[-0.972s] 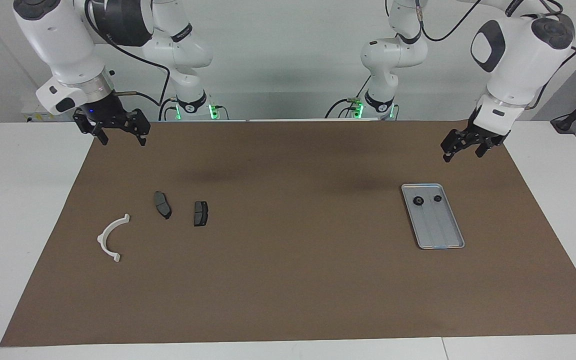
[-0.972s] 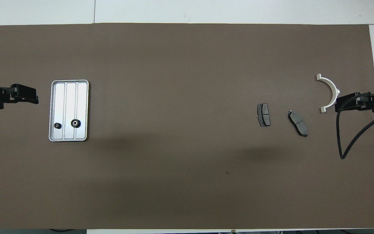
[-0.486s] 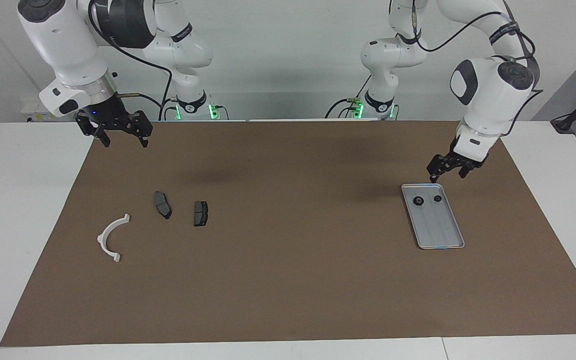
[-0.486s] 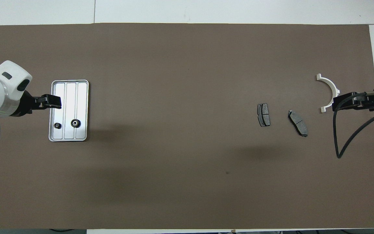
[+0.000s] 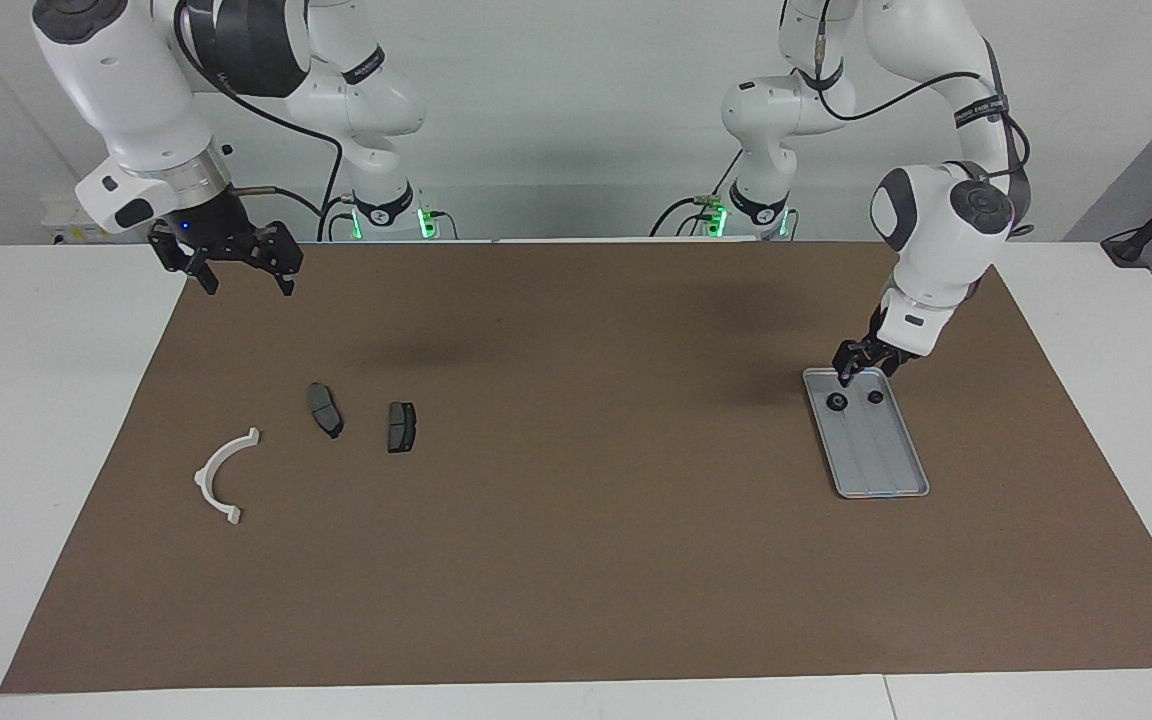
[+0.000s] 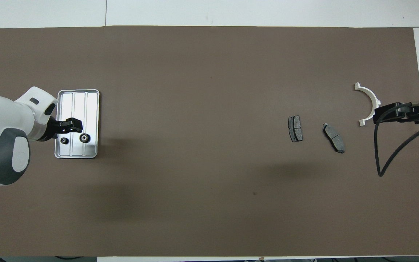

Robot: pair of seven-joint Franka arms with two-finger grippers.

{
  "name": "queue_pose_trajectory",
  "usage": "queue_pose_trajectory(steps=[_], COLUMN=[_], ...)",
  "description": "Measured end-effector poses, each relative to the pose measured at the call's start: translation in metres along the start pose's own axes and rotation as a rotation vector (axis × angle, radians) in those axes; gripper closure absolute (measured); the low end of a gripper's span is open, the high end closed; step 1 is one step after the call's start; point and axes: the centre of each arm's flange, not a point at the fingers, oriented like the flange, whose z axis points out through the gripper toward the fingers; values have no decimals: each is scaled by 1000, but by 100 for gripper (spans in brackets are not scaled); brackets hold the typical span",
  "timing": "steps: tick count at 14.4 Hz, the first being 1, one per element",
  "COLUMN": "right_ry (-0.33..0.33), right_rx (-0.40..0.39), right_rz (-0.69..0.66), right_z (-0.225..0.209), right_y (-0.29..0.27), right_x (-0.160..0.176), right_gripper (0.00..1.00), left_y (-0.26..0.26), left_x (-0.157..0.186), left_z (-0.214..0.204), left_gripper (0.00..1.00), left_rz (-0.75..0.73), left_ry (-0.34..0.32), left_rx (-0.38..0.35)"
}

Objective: Place bearing gear from tray to pile
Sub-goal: 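Lower the left gripper onto a black bearing gear and grasp it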

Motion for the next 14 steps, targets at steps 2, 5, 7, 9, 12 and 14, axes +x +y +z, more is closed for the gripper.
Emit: queue_pose_trajectory(steps=[2,5,7,9,12,14], right_ry=[0,0,0,-1,-2,-4], right_rx=[0,0,0,0,0,0], right_rz=[3,6,7,7,7,7], right_z=[0,0,0,0,1,2], right_y=[1,3,4,4,4,4], right_x=[0,0,0,0,0,0], right_gripper=[0,0,0,0,0,0], left_y=[0,0,1,4,11,12], left_x=[-4,-6,-4,-2,-2,-2], left_z=[12,26,41,55,68,70], left_gripper=[19,20,20,20,20,20], left_rz=[-7,-9,-9,-4,8,10], left_ry=[-12,-20,-20,-25,-31,-32], left_rx=[2,2,0,-2,-3,-3])
